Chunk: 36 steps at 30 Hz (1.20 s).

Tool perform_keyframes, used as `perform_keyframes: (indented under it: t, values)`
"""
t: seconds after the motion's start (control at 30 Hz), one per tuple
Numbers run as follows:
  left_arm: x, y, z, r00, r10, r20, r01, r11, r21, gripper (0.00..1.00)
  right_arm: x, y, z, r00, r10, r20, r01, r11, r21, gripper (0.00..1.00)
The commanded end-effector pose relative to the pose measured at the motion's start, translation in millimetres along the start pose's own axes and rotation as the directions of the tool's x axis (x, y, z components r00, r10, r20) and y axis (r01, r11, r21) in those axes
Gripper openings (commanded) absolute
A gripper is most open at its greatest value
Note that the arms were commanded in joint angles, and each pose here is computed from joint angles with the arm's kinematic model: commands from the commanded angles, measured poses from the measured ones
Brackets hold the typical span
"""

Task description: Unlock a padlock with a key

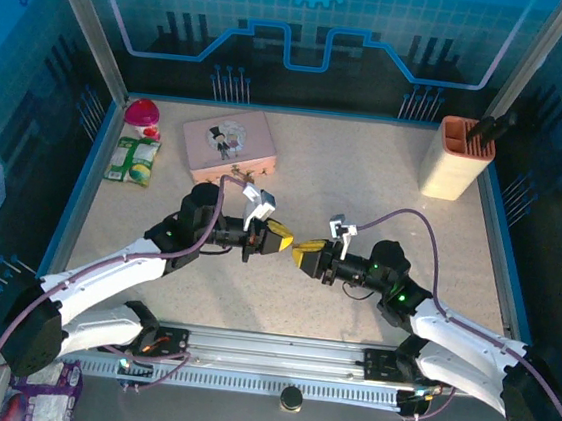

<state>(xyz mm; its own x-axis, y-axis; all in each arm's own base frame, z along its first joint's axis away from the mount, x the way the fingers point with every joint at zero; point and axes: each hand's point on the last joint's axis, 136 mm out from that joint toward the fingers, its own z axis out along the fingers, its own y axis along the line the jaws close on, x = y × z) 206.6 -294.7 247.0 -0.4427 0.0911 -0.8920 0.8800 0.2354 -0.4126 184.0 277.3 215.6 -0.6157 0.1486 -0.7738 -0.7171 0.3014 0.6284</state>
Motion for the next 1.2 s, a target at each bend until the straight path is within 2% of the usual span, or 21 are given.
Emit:
perform_keyframes:
  t: [0.0,0.23,0.47,0.83,1.17]
  values:
    - [-13.9,-7.0,0.7,1.000,0.014,0.021,-0.015,0.999,0.038,0.00,-12.5,12.4,0.3,0.999,-0.041,0.031,0.042,0.999,-0.027,0.31]
    - [-12.3,-7.0,1.2,1.000,0.004,0.013,-0.005,0.999,0.043,0.00,-16.7,14.3,-4.7,0.997,-0.043,0.068,0.045,0.999,-0.026,0.30]
    - [-14.4,-7.5,1.2,1.000,0.006,0.022,-0.007,0.999,0.045,0.00,-12.7,12.7,-3.3,0.998,-0.041,0.048,0.042,0.999,-0.025,0.24]
    - [-14.9,-7.8,1.1,1.000,0.006,0.029,-0.007,0.999,0.046,0.00,-12.7,13.8,-0.8,0.998,-0.042,0.040,0.043,0.999,-0.032,0.21]
    - [-14.2,-8.1,1.7,1.000,0.004,0.025,-0.005,0.999,0.050,0.00,-16.0,14.8,-2.1,0.998,-0.048,0.049,0.049,0.999,-0.021,0.10]
